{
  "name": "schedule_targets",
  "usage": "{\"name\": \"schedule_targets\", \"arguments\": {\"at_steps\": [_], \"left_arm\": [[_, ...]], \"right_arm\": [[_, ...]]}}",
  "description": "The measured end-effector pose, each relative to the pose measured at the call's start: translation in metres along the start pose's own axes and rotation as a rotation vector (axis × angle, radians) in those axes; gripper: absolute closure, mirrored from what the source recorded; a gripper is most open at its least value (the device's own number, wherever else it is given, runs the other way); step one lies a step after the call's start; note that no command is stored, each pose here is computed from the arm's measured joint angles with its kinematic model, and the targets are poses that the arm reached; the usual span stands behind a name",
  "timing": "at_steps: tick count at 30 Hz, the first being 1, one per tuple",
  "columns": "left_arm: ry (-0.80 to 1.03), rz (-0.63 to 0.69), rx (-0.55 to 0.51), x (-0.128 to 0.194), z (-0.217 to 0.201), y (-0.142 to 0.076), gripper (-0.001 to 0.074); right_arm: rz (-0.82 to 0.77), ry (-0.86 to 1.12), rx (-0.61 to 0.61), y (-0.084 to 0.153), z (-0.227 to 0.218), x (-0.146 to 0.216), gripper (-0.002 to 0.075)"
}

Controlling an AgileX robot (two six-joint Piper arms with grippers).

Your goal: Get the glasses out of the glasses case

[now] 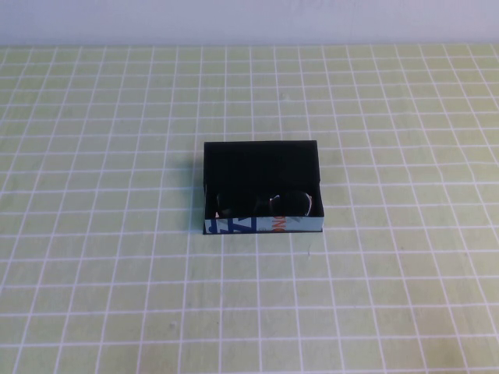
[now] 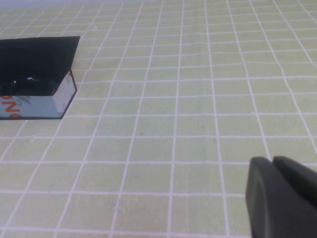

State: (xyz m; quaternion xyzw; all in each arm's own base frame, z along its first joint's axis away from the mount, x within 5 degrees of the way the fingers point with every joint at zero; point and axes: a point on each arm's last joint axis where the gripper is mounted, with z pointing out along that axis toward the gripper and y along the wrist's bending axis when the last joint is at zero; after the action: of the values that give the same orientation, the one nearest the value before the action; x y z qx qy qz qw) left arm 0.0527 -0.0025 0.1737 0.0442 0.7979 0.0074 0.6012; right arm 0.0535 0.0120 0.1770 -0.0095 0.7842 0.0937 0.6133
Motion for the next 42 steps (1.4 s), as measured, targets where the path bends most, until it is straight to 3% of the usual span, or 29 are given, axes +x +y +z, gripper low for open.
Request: {"name": "schedule_targets", "arguments": {"at_steps": [28,42], "left_arm": [[0.000,0.000,0.000,0.000,0.000,0.000,0.0739],[0.000,0.000,0.000,0.000,0.000,0.000,0.0739]], "right_arm": [[0.006,-0.010,0.000,0.000,0.000,-0.001,0.0743],[0.692,-0.191,-0.129,0.005,-0.002,-0.020,0.0743]]}}
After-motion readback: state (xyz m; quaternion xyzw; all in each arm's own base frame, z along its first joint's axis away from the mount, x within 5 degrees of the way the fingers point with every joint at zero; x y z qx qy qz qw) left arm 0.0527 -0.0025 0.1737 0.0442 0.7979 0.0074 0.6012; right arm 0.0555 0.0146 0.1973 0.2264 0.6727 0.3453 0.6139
